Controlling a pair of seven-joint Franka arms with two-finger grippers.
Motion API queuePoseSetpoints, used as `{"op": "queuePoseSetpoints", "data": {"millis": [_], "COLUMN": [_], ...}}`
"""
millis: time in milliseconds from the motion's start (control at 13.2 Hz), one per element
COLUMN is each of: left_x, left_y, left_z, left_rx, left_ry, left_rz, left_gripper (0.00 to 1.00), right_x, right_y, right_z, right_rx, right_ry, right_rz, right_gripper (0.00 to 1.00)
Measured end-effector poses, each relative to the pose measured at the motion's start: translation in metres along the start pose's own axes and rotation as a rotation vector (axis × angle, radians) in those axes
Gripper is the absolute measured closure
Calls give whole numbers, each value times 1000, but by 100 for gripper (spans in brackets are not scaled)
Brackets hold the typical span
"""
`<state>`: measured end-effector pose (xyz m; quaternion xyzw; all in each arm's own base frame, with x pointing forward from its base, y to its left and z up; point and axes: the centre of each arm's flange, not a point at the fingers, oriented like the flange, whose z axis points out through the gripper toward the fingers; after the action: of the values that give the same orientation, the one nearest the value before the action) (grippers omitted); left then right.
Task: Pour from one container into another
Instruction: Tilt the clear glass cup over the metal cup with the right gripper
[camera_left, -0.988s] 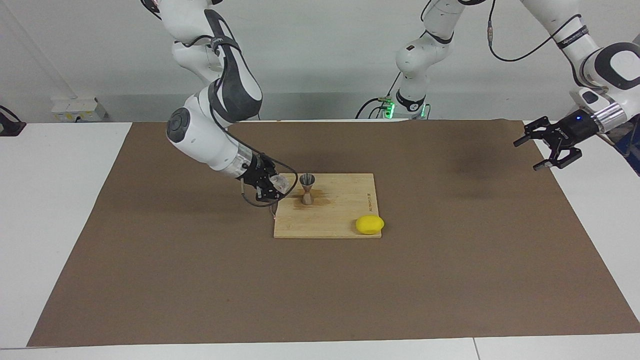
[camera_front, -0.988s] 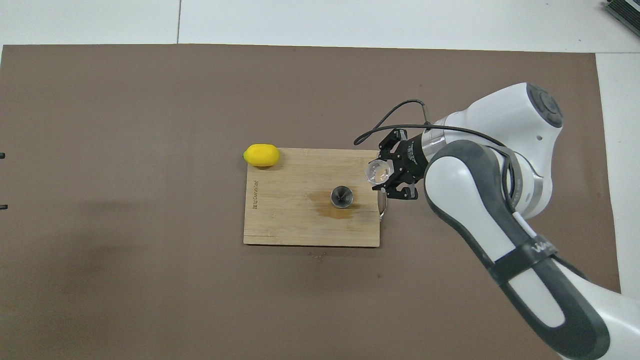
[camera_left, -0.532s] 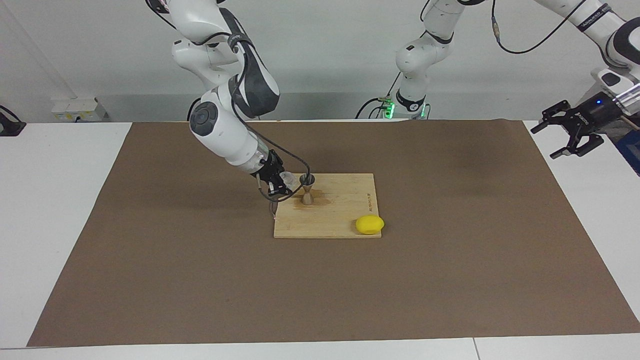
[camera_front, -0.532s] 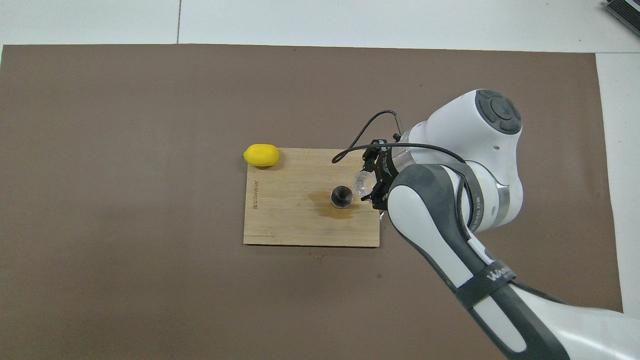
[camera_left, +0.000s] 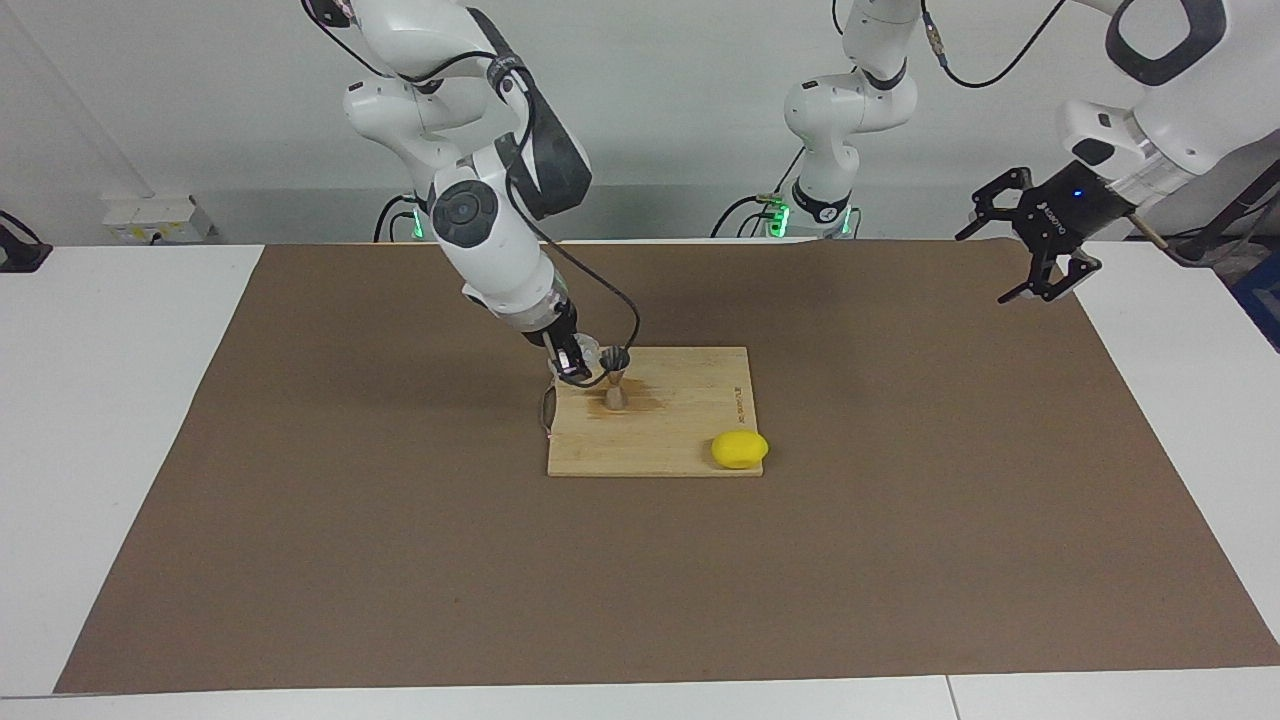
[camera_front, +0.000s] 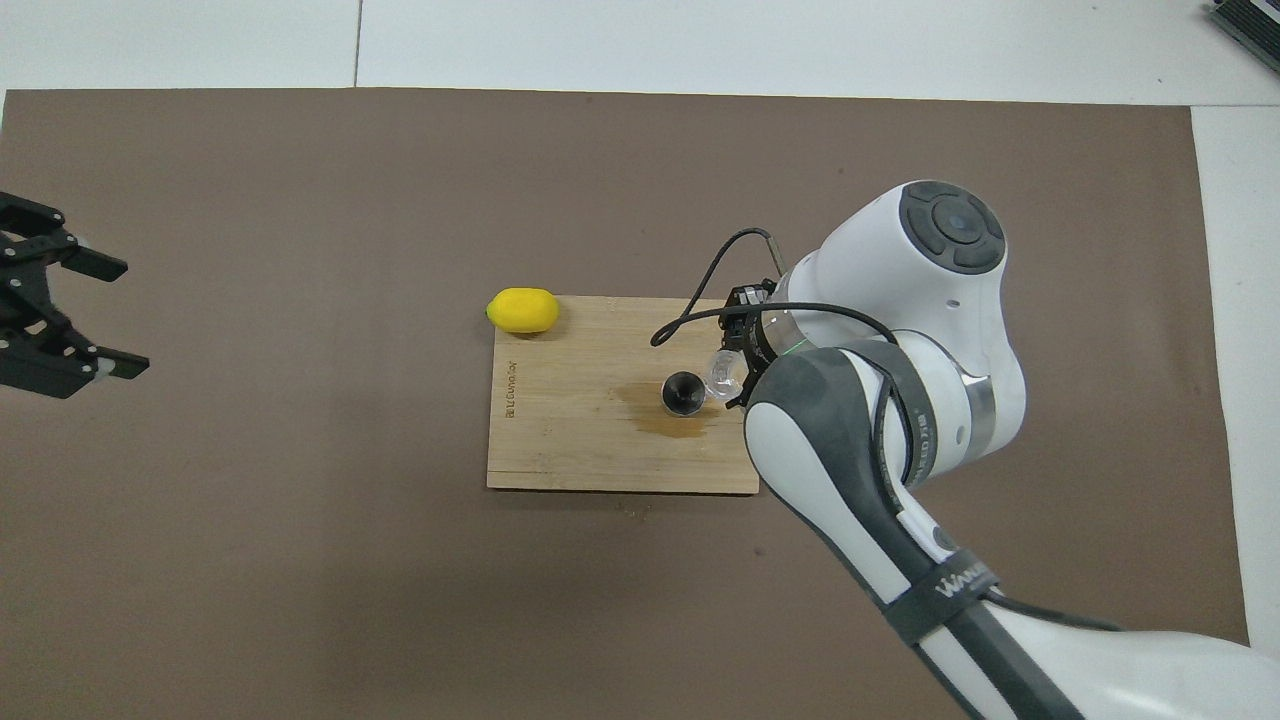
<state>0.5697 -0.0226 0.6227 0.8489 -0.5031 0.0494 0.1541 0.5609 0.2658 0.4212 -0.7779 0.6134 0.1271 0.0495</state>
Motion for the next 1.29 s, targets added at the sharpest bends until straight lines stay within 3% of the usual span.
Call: {"op": "queuePoseSetpoints", "data": {"millis": [304, 608, 836, 1292], "left_x": [40, 30, 14, 17], "left_y": [18, 21, 26, 28], "left_z": [12, 18, 15, 5], "left_rx": [77, 145, 142, 189], "left_ry": [-32, -166, -252, -224], "left_rz": [-429, -628, -735, -917], "left_gripper": [0, 0, 0, 0], "right_x": [-22, -38, -50, -54], "right_y": [6, 10, 13, 13], "right_z": [8, 5, 7, 5], "right_rx": [-10, -13, -3, 6], "right_ry": [105, 215, 276, 309], "right_rz": [-81, -145, -169, -190], "right_gripper": [49, 49, 49, 49]}}
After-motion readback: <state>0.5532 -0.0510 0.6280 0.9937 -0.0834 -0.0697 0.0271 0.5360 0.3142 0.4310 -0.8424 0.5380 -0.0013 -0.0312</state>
